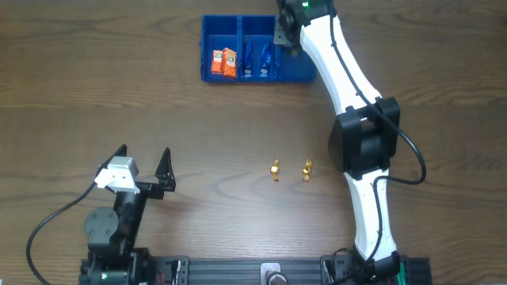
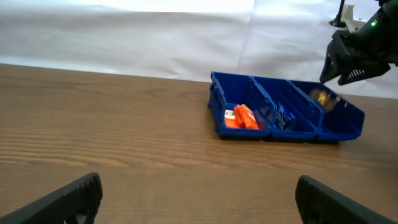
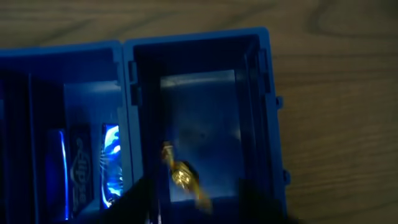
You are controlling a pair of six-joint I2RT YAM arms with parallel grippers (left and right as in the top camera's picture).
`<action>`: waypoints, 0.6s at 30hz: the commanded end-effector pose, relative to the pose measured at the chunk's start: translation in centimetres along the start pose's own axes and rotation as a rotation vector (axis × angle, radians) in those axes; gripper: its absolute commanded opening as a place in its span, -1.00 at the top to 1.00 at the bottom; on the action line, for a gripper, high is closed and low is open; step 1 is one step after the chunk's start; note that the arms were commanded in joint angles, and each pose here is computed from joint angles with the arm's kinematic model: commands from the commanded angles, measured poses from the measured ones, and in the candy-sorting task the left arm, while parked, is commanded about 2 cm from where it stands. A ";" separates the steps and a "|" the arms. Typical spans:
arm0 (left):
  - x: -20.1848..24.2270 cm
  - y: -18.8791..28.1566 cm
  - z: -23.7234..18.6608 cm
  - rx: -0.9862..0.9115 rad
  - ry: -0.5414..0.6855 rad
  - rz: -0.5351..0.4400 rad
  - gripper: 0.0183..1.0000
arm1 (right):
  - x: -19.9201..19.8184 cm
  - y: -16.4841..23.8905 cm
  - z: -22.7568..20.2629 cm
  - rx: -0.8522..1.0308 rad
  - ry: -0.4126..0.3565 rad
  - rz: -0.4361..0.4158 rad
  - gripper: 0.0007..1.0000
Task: Sort Candies Into Trays
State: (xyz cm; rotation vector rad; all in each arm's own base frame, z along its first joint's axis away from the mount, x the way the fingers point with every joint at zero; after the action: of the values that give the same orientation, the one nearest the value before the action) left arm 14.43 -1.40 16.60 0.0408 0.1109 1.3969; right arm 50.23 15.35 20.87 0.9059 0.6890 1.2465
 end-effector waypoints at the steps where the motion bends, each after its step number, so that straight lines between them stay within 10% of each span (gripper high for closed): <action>1: 0.0 -0.1 -1.2 0.047 -0.003 -0.014 -1.00 | -0.5 0.3 0.1 -0.003 0.017 -0.009 -0.17; 11: 0.0 -0.1 -1.2 0.047 -0.003 -0.014 -1.00 | -2.0 8.9 -10.0 0.083 0.047 0.127 -0.37; 18: 0.0 -0.1 -1.2 0.047 -0.003 -0.014 -1.00 | -0.7 6.7 -22.5 0.394 0.052 0.139 -0.34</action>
State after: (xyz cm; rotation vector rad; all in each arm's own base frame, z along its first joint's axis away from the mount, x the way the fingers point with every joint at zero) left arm 14.43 -1.40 16.60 0.0408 0.1109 1.3969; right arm 31.24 18.28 20.92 1.0942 0.8365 1.3737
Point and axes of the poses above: each gripper's point midway between its finger pads, its own y axis back along the fingers, its own x axis along the line the jaws close on, z = x × y, the point moved 10 cm from there along y, back along the fingers, and after that the axes turned 6 degrees about -y, right-handed, at the moved point
